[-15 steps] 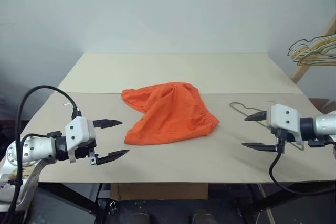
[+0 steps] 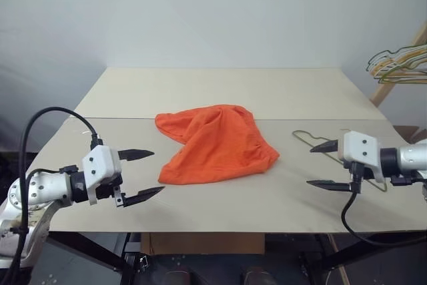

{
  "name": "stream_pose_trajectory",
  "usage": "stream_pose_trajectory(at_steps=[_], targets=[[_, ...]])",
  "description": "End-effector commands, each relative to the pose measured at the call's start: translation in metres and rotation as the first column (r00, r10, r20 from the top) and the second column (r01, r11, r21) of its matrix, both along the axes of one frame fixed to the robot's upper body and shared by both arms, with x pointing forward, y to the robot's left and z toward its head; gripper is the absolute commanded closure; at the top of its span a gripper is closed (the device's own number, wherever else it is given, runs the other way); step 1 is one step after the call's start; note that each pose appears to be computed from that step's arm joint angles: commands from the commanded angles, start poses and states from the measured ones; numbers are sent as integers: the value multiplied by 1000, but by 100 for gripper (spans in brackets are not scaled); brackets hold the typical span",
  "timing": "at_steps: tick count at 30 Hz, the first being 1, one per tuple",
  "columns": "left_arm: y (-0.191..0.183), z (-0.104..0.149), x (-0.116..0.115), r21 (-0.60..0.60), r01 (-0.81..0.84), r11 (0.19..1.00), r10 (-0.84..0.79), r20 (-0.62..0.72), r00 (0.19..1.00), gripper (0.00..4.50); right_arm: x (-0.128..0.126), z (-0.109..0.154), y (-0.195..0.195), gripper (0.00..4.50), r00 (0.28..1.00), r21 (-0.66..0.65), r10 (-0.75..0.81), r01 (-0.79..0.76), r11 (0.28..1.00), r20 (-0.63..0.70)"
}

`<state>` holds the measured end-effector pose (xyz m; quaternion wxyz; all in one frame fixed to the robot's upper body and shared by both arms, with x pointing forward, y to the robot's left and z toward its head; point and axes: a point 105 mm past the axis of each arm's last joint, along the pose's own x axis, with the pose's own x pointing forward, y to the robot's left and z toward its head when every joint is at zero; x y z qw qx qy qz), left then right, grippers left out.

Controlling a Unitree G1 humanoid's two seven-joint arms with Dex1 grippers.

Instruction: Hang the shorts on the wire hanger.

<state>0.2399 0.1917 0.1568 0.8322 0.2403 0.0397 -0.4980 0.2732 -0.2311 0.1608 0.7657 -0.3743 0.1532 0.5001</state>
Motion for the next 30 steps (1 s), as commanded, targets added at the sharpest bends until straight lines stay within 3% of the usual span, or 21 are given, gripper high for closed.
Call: stream_pose_trajectory(at_steps=[1, 6, 13, 19, 24, 30], targets=[[-3, 5, 0, 44, 19, 999, -21, 44, 999, 0, 5, 9, 3, 1, 998, -5, 18, -18, 1000, 52], [4, -13, -5, 138, 33, 990, -33, -4, 999, 0, 21, 4, 8, 1, 993, -43, 17, -12, 999, 120], [1, -20, -3, 144, 60, 988, -55, -34, 998, 0, 53, -10, 23, 1, 965, -136, 61, -27, 990, 256], [-2, -27, -2, 148, 79, 986, -72, -54, 996, 0, 82, -35, 41, 1, 888, -351, 247, -105, 930, 388], [-1, -29, -3, 149, 77, 986, -68, -60, 996, 0, 90, -48, 54, 1, 825, -458, 397, -194, 867, 402], [0, -32, -6, 151, 65, 986, -56, -62, 996, 0, 97, -57, 64, 1, 784, -499, 470, -241, 833, 406]])
